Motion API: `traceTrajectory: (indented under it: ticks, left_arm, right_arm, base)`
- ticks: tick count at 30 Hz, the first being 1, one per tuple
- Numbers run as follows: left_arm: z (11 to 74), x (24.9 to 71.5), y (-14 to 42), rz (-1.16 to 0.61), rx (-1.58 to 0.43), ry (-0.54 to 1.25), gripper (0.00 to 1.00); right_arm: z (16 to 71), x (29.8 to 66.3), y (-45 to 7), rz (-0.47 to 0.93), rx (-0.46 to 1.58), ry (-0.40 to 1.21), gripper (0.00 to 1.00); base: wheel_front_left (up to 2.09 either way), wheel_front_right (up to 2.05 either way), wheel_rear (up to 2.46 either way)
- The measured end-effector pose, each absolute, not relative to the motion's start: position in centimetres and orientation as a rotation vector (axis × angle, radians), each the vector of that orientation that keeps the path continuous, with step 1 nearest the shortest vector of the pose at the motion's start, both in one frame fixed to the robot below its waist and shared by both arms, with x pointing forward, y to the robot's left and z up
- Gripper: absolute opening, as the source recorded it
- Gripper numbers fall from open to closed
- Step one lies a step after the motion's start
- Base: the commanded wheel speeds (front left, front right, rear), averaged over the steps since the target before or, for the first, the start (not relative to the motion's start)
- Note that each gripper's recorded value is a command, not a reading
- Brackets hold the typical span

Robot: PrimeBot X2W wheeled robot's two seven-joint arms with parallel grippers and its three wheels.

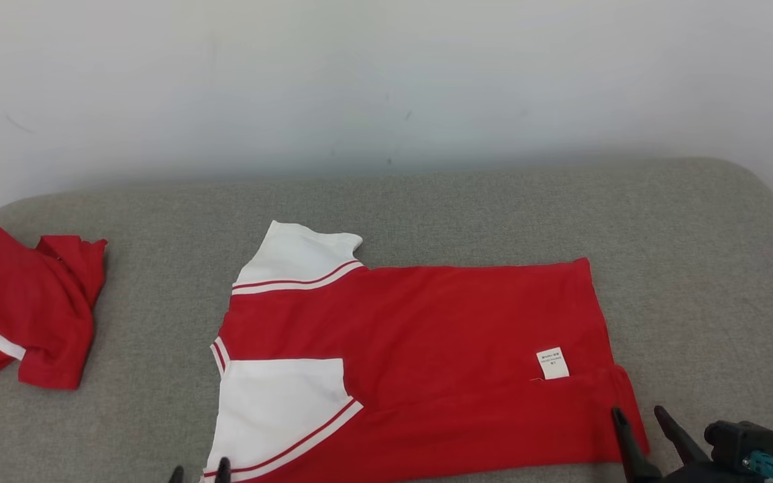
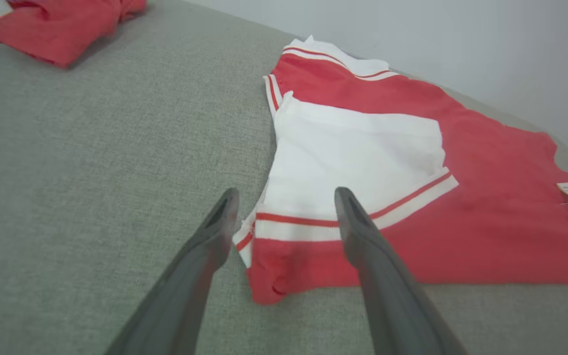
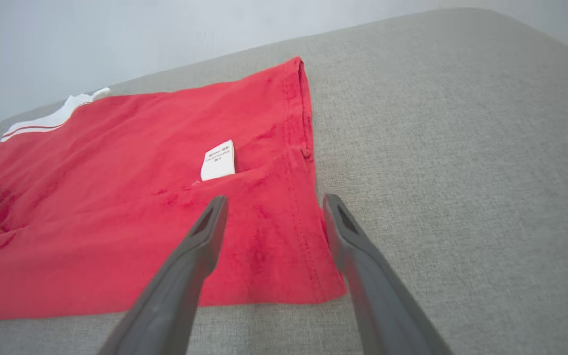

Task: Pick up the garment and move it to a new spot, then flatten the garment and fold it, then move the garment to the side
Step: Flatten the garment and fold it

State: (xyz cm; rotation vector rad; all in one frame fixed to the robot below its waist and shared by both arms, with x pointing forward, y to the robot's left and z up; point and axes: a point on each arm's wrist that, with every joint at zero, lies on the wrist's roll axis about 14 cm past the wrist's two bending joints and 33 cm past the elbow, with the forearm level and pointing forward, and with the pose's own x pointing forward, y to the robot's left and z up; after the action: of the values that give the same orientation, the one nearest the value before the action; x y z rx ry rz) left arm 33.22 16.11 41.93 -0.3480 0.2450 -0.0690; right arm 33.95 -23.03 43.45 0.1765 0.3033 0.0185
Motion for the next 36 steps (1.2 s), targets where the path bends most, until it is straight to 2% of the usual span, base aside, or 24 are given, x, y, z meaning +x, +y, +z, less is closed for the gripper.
traceTrajectory:
  ticks: [10, 17, 26, 36]
  left_arm:
    - [48.1, 35.0, 19.2, -0.007, -0.202, 0.017, 1.0]
    - [50.7, 34.7, 21.3, 0.074, -0.172, -0.081, 1.0]
    - [50.5, 34.1, 22.3, 0.095, -0.097, -0.081, 1.0]
    - [50.0, 34.0, 21.3, 0.022, -0.037, -0.061, 1.0]
  right_arm:
    - [48.2, 35.4, -21.2, 0.054, 0.169, 0.088, 1.0]
    - [49.4, 35.7, -19.8, 0.073, 0.187, 0.011, 1.0]
    - [50.3, 35.8, -18.6, 0.091, 0.199, -0.059, 1.0]
    - [50.5, 35.7, -18.8, 0.072, 0.196, -0.075, 1.0]
  base:
    - [0.0, 0.0, 0.0]
    - [0.0, 0.0, 0.0]
    - [0.0, 0.0, 0.0]
    - [0.0, 0.0, 0.0]
